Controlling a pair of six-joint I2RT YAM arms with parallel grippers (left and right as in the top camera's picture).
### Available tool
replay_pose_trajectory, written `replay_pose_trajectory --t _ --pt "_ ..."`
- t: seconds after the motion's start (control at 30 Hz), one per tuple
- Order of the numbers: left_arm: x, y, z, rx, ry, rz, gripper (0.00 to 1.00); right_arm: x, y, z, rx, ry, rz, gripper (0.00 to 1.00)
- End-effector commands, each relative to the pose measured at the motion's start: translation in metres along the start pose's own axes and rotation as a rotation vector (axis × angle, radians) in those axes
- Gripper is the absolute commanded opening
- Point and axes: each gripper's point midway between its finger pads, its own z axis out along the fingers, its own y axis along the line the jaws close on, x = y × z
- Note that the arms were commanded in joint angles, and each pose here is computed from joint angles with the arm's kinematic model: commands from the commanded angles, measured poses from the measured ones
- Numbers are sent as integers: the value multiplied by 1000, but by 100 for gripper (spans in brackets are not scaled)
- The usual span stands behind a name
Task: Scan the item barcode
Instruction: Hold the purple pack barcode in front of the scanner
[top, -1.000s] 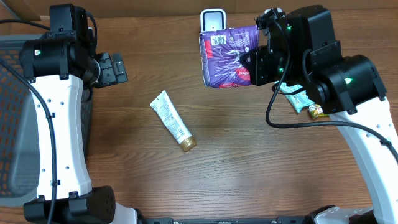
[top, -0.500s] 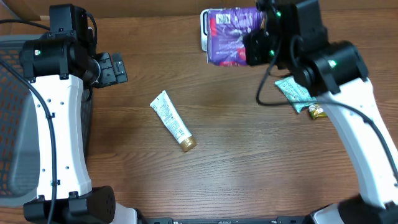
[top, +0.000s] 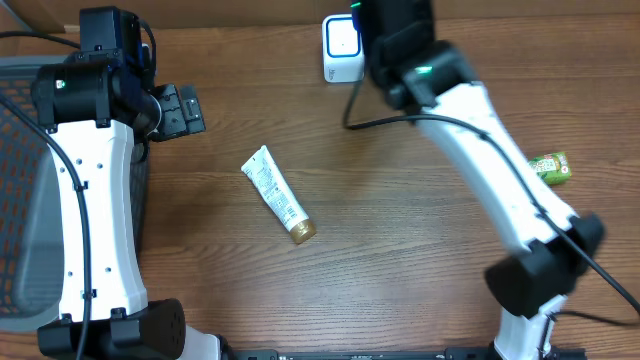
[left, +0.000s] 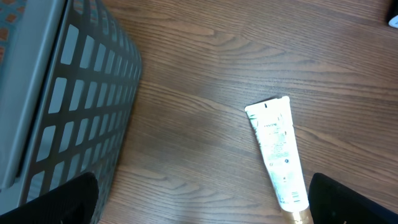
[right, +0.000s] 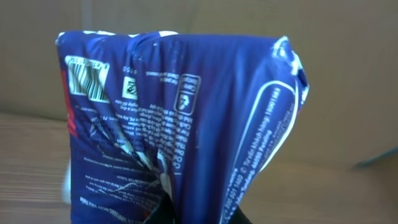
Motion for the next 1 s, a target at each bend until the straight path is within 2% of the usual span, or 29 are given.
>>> replay_pose_trajectory --t 0.0,0.17,0.43,0.97 --pt "0 -1 0 2 2 21 100 5 -3 14 187 33 -381 4" --pt "0 -1 0 2 2 21 100 13 18 45 251 34 -548 4" --pt "0 -1 0 2 2 21 100 8 41 75 322 -56 -520 4" --pt "0 -1 0 2 2 21 99 61 78 126 342 -24 -623 4"
